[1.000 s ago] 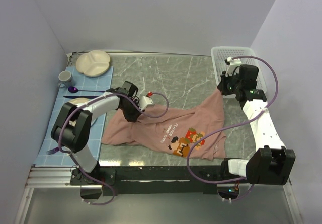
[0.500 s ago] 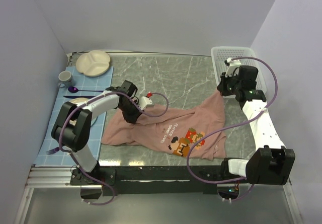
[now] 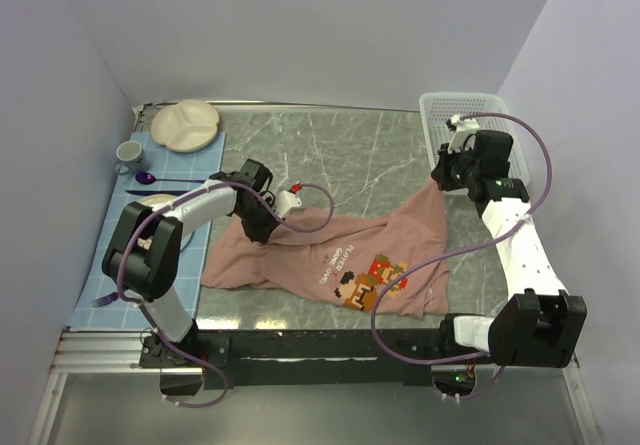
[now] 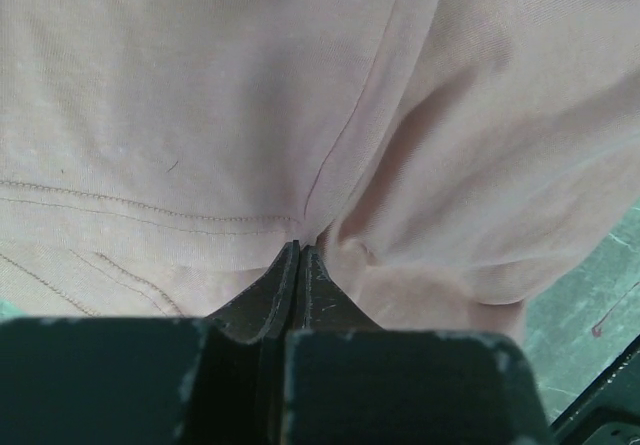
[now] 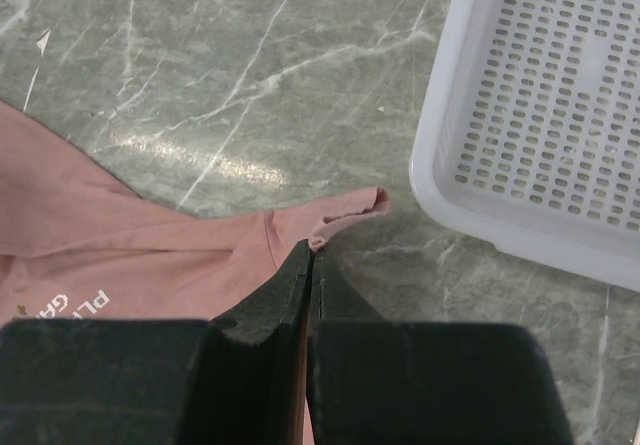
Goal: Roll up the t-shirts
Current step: Flatten out the T-shirt at the center of the board, then fold the T-shirt at the center of the board.
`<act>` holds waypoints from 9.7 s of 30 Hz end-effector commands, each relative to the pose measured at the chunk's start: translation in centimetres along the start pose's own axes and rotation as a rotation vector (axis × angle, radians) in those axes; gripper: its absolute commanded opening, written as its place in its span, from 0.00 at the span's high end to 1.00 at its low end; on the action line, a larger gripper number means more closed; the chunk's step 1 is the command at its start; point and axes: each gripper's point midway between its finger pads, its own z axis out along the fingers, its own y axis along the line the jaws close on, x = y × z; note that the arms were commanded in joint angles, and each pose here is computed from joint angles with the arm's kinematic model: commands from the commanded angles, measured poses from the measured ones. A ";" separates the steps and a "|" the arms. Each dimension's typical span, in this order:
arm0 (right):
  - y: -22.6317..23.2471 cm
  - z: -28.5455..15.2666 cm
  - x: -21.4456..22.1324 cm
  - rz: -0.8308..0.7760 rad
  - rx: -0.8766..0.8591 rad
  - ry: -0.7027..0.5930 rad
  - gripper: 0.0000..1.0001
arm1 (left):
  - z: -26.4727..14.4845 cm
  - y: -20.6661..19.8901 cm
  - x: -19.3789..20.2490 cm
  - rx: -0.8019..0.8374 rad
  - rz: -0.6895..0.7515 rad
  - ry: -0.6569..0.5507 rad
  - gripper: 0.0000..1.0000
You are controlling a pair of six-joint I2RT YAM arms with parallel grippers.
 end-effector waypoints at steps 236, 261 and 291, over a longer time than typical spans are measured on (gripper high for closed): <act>-1.0 18.6 -12.7 -0.166 -0.049 0.064 0.37 | -18.9 30.6 -11.7 -0.647 -0.489 -0.557 0.29; -5.8 30.0 -10.6 -0.037 0.170 -0.003 0.39 | -12.0 35.4 -7.9 -0.741 -0.624 -0.434 0.37; -10.4 33.0 -5.3 -0.433 0.409 0.171 0.90 | -15.6 29.3 -11.5 -0.611 -0.652 -0.541 0.39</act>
